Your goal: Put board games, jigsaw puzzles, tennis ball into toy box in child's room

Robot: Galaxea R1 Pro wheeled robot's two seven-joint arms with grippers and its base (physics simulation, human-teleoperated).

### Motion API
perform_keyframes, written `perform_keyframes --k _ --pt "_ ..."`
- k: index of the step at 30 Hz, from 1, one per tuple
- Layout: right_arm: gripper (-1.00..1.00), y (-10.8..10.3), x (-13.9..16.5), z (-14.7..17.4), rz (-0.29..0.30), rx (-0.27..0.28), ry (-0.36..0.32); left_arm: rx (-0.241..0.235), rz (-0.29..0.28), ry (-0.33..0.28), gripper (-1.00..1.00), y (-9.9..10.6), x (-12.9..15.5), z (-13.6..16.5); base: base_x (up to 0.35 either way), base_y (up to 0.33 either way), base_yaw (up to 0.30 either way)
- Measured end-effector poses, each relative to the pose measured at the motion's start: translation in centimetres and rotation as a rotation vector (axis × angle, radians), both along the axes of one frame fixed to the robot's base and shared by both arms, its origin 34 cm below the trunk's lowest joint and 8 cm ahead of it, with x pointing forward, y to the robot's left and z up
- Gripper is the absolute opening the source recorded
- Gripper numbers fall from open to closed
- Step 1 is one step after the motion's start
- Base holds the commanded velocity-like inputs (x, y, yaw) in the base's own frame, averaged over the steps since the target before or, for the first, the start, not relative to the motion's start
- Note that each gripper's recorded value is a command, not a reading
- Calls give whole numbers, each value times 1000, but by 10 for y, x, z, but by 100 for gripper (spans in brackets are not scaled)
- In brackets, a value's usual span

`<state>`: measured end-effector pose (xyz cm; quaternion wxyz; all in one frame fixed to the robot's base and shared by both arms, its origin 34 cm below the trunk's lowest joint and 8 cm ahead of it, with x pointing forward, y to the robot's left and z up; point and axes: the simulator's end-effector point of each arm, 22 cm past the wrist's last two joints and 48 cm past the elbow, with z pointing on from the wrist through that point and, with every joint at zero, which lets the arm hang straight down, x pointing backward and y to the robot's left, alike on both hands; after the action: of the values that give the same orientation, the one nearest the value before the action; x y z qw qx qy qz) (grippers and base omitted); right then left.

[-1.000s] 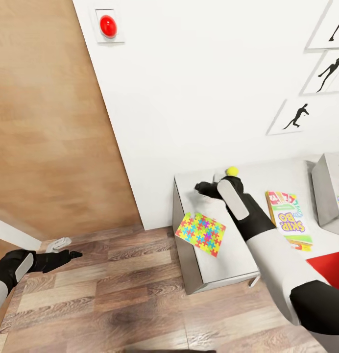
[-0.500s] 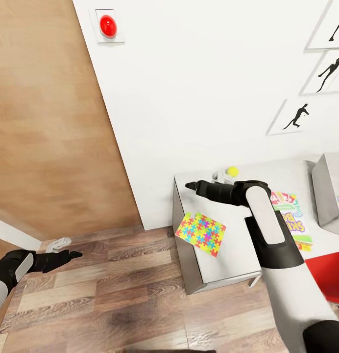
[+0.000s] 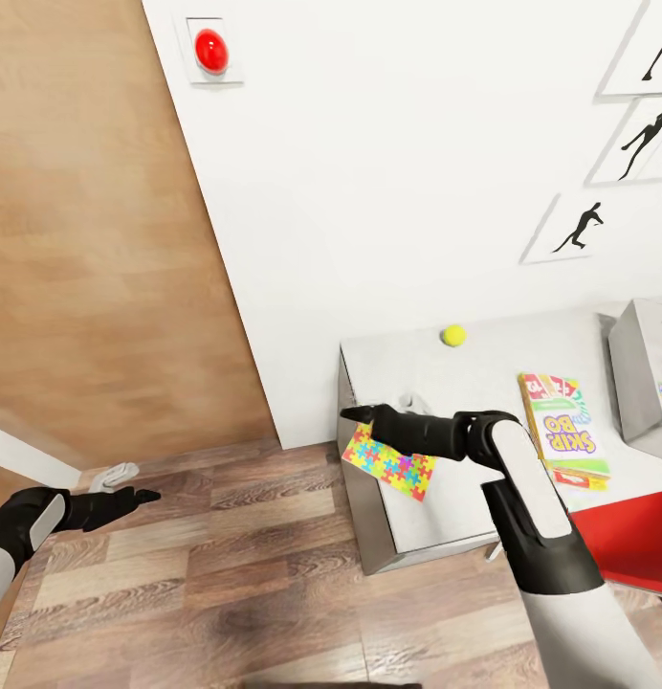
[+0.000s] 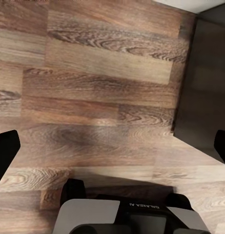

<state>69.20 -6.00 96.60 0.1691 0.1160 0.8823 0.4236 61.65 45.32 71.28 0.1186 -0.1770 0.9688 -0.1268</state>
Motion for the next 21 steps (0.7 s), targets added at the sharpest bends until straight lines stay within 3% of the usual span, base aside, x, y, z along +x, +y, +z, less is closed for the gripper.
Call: perform_keyframes --k 5,10,21 --pt "100 3 -33 -25 10 34 70 -1 0 0 100 0 0 0 0 0 0" --pt "100 -9 -64 -51 10 30 133 -1 1 0 100 -1 -1 0 0 0 0" --pt "100 -19 -76 -62 7 24 158 -2 1 0 100 -1 -1 -1 0 0 0"
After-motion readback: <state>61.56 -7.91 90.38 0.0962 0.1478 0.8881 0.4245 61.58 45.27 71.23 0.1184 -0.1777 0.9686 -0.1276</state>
